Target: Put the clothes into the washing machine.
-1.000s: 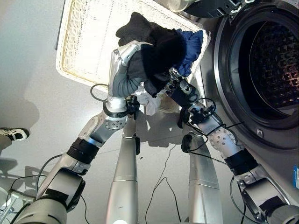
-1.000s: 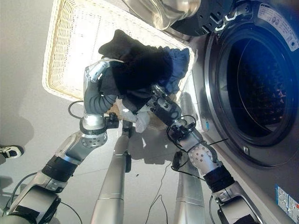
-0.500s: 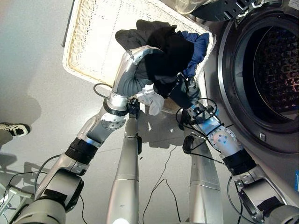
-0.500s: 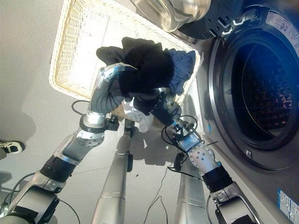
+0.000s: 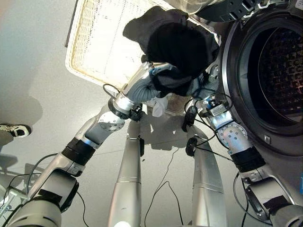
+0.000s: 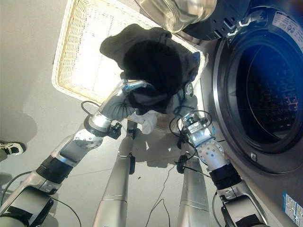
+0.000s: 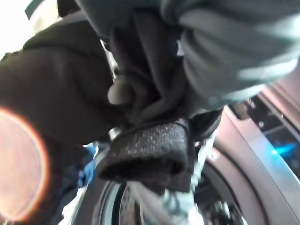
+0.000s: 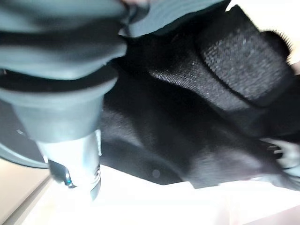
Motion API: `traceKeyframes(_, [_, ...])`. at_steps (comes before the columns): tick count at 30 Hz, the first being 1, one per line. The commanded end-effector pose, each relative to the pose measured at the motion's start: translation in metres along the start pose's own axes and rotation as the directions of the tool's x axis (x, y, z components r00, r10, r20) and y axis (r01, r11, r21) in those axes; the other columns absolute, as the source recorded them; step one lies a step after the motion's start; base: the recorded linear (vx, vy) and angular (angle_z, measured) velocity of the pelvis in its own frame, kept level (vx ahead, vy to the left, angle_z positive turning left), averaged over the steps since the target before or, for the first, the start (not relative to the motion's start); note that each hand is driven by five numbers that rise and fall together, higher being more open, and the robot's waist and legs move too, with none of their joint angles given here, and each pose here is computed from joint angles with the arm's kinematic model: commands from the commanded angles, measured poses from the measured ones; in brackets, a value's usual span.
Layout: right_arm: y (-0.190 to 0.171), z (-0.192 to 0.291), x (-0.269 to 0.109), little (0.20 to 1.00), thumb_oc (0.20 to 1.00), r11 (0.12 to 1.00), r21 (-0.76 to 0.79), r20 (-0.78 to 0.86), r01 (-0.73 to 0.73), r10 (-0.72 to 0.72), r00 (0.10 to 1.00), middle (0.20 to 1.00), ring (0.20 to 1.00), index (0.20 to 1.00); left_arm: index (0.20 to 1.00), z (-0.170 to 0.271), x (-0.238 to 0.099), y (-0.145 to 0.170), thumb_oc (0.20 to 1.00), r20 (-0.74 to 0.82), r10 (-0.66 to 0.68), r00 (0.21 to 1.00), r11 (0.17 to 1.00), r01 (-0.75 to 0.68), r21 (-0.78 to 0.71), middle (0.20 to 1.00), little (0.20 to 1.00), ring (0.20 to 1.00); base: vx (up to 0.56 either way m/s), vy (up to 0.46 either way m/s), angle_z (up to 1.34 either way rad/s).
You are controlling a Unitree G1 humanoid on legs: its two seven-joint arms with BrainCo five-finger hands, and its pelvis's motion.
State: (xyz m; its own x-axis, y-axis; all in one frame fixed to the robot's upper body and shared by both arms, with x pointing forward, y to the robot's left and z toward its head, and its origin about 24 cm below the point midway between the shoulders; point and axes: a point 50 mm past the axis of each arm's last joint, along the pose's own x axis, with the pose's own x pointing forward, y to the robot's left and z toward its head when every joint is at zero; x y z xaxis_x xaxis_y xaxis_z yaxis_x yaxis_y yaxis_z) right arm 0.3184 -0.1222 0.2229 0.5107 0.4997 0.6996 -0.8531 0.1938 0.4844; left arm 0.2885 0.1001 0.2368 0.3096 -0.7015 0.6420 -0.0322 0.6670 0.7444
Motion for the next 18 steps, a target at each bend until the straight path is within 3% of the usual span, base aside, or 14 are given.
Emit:
traceKeyframes(1, [0.034, 0.016, 0.013, 1.0, 1.0, 0.976, -0.024, 0.048, -0.218, 0.219, 0.975, 1.0, 1.0, 1.0, 0.2, 0.026, 0.016, -0.001, 0.2, 0.14, -0.042, 0.989, 0.996, 0.052, -0.073, 0.2, 0.2, 0.2, 0.0, 0.0, 0.0])
traceKeyframes(8, [0.036, 0.021, 0.016, 1.0, 1.0, 0.971, -0.035, 0.032, -0.236, 0.237, 0.971, 1.0, 1.0, 1.0, 0.2, 0.023, 0.017, -0.014, 0.2, 0.113, -0.28, 0.953, 0.951, 0.292, -0.105, 0.2, 0.2, 0.2, 0.0, 0.0, 0.0])
traceKeyframes(12, [0.037, 0.021, 0.017, 0.664, 0.664, 0.969, -0.039, 0.01, -0.246, 0.246, 0.969, 0.664, 0.664, 0.664, 0.2, 0.022, 0.018, -0.016, 0.2, 0.1, -0.343, 0.934, 0.93, 0.353, -0.104, 0.2, 0.2, 0.2, 0.0, 0.0, 0.0])
traceKeyframes(13, [0.038, 0.02, 0.018, 0.2, 0.2, 0.967, -0.037, -0.007, -0.251, 0.251, 0.968, 0.2, 0.2, 0.2, 0.2, 0.022, 0.019, -0.016, 0.2, 0.1, -0.359, 0.928, 0.924, 0.368, -0.106, 0.2, 0.2, 0.2, 0.0, 0.0, 0.0])
traceKeyframes(18, [0.039, 0.013, 0.019, 0.2, 0.2, 0.964, -0.03, -0.04, -0.265, 0.264, 0.964, 0.2, 0.2, 0.2, 0.2, 0.022, 0.02, -0.018, 0.2, 0.108, -0.362, 0.926, 0.923, 0.373, -0.097, 0.2, 0.2, 0.2, 0.0, 0.0, 0.0])
